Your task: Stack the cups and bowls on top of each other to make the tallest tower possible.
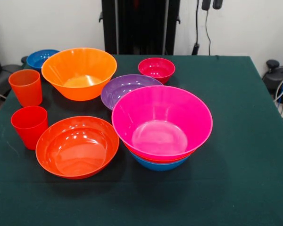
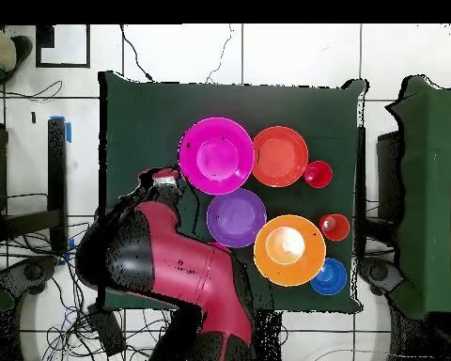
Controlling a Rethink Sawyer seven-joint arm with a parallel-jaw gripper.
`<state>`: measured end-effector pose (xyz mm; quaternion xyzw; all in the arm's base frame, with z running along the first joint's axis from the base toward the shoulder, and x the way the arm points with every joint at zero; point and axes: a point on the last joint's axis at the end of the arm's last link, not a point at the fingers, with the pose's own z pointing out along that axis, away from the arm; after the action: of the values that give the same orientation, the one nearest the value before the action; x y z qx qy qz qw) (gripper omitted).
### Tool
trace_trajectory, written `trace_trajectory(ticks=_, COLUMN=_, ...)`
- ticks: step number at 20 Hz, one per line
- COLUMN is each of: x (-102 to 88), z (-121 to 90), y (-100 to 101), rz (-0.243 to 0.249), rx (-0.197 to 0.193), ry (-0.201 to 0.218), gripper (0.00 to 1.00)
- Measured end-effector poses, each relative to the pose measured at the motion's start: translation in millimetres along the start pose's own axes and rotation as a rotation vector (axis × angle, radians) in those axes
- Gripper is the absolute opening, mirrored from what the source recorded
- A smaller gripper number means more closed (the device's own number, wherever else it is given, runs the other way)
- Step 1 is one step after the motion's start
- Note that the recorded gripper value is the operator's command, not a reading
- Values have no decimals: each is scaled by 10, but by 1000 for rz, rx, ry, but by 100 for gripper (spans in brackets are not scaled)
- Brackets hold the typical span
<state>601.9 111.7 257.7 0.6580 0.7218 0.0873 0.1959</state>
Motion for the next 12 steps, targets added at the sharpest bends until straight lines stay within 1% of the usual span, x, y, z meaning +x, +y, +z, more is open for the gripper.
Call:
trace_trajectory(ticks=2, x=-101, z=-34, y=-31, rz=-21, rx=-4, ry=5, gripper=100)
trace_trajectory(ticks=4, x=-160, z=-37, y=-67, rz=-34, rx=-2, ry=5, gripper=100)
trace_trajectory(ticks=8, x=-325, z=-21, y=-210, rz=-66, rx=14, ry=3, gripper=100)
trace_trajectory(ticks=12, x=-448, z=0, y=-363, rz=-90, rx=31, ry=7, gripper=100)
